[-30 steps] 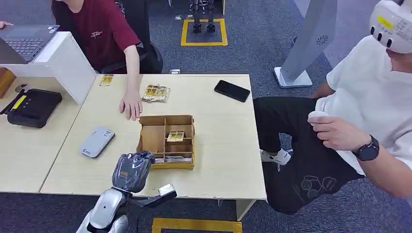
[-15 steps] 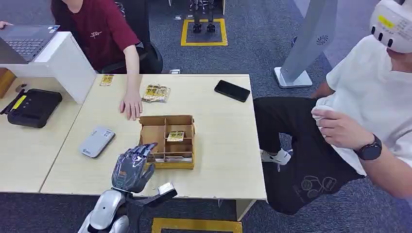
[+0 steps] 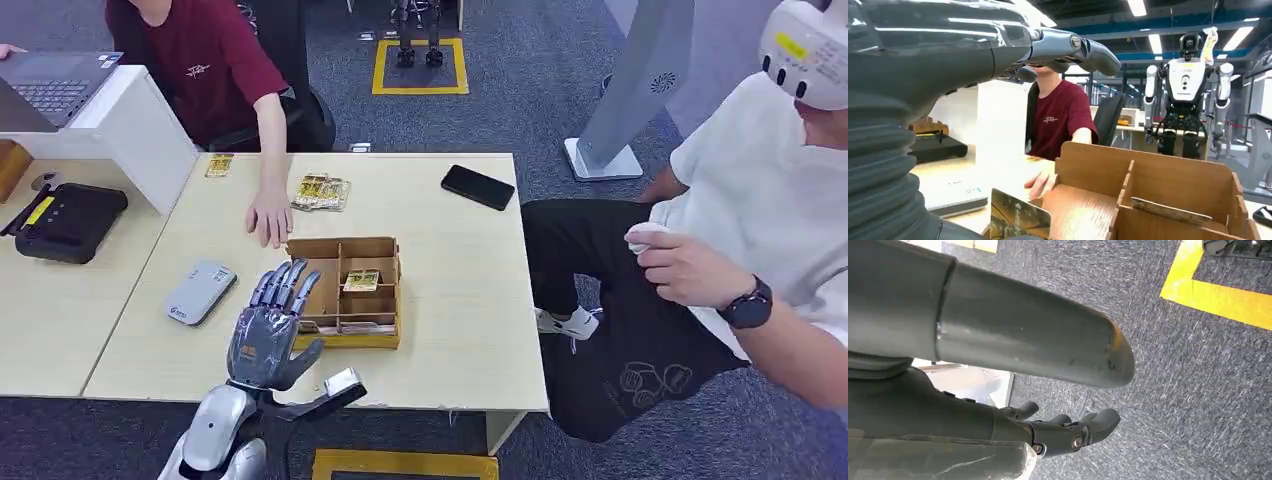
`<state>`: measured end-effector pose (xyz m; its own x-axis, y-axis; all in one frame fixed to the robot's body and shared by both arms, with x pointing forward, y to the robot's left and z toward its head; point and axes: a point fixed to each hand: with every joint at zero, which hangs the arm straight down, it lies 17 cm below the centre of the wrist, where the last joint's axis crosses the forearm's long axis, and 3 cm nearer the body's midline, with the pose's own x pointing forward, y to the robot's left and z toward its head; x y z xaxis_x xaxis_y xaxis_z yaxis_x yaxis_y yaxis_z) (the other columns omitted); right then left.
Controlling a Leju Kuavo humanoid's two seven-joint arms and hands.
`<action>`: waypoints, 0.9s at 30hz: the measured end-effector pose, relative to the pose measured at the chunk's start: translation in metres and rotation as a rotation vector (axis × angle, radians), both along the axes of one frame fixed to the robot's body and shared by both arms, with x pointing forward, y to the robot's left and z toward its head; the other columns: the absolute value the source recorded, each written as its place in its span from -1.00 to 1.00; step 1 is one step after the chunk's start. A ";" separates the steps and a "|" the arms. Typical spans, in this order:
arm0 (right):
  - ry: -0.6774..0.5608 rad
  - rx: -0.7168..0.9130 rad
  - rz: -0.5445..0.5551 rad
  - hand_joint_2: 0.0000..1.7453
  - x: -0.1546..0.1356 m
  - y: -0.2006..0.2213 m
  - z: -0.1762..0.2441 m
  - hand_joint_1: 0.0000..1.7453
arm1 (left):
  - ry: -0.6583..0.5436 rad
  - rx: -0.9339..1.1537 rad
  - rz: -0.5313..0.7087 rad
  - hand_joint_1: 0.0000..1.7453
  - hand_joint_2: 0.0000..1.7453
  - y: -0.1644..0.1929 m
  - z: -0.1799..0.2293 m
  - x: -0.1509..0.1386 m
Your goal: Pass the card to the sensor for recognition and then transmit it.
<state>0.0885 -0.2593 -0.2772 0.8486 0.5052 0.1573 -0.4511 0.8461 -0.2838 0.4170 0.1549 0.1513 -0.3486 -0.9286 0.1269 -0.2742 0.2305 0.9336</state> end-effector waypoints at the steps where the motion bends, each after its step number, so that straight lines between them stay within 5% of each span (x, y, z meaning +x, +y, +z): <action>1: 0.000 0.000 0.000 -1.00 0.000 0.000 0.000 -1.00 | -0.001 0.003 -0.001 -1.00 1.00 0.000 0.000 0.000; 27: -0.006 0.005 0.021 -1.00 0.003 0.002 0.001 -1.00 | 0.149 0.155 0.054 -1.00 1.00 0.033 -0.065 0.022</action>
<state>0.0919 -0.2571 -0.2767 0.8368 0.5221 0.1648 -0.4673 0.8379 -0.2820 0.4389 0.1882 0.0863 -0.2856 -0.9580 0.0274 -0.1383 0.0695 0.9880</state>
